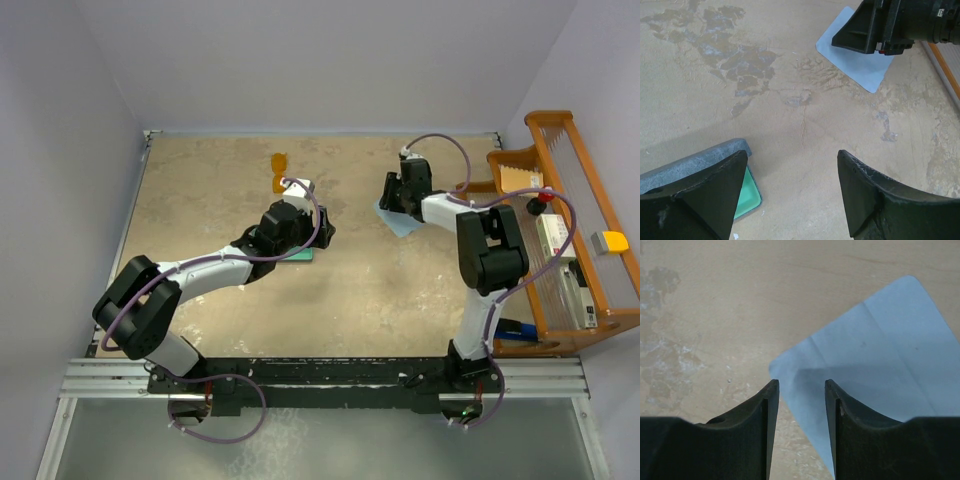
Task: Organize the sunglasses
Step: Move the glasses cleaning cloth to the center of the board.
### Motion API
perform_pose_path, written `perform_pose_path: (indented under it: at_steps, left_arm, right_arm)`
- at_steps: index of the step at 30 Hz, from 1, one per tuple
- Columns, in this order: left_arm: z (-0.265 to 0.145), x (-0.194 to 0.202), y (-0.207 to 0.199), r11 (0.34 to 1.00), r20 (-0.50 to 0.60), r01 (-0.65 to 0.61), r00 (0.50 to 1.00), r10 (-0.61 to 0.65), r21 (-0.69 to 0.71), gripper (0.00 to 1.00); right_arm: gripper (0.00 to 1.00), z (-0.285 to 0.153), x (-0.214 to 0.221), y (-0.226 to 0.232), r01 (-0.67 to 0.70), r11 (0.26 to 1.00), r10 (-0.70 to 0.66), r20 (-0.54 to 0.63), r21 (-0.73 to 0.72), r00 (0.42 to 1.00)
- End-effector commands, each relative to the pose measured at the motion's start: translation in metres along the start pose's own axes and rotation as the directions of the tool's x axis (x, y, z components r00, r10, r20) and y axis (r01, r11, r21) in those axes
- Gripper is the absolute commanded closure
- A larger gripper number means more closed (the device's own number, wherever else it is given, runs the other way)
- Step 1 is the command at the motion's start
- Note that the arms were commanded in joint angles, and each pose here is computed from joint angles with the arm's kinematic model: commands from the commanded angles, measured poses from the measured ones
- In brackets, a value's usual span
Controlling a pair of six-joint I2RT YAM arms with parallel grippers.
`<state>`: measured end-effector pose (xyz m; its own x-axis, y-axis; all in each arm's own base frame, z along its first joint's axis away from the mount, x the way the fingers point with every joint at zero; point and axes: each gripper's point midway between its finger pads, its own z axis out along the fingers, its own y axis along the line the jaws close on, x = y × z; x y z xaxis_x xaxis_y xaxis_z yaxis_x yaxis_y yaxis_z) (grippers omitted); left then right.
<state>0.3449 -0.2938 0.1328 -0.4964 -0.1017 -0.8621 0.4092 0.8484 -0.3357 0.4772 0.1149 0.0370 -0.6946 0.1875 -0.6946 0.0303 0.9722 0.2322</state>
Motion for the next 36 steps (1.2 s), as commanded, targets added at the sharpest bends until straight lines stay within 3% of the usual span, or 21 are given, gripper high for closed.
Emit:
perform_pose_path:
  at_steps: [1,18,23,31,36]
  left_arm:
    - [-0.001,-0.023,-0.01,1.0,0.071,-0.007,0.997,0.005,0.026,0.3]
    - [-0.012,-0.032,-0.009,1.0,0.106,0.0,0.994,-0.003,0.025,0.29]
    - [-0.016,-0.036,-0.008,1.0,0.12,0.003,0.993,-0.004,0.015,0.29]
    - [-0.018,-0.038,-0.007,1.0,0.125,0.002,0.992,-0.003,0.009,0.29]
    - [-0.022,-0.041,-0.003,1.0,0.136,-0.003,0.991,0.004,-0.008,0.29]
  right_arm:
    - [0.55,0.002,-0.021,0.022,0.082,0.997,-0.081,0.045,-0.016,0.996]
    - [0.6,0.019,0.02,0.019,0.188,0.98,-0.184,-0.061,0.07,0.981]
    - [0.68,0.019,0.032,0.023,0.209,0.975,-0.203,-0.083,0.072,0.976]
    - [0.99,0.018,0.046,0.028,0.204,0.978,-0.198,-0.107,0.044,0.974]
    - [1.0,0.016,0.062,0.034,0.205,0.979,-0.201,-0.133,0.017,0.971]
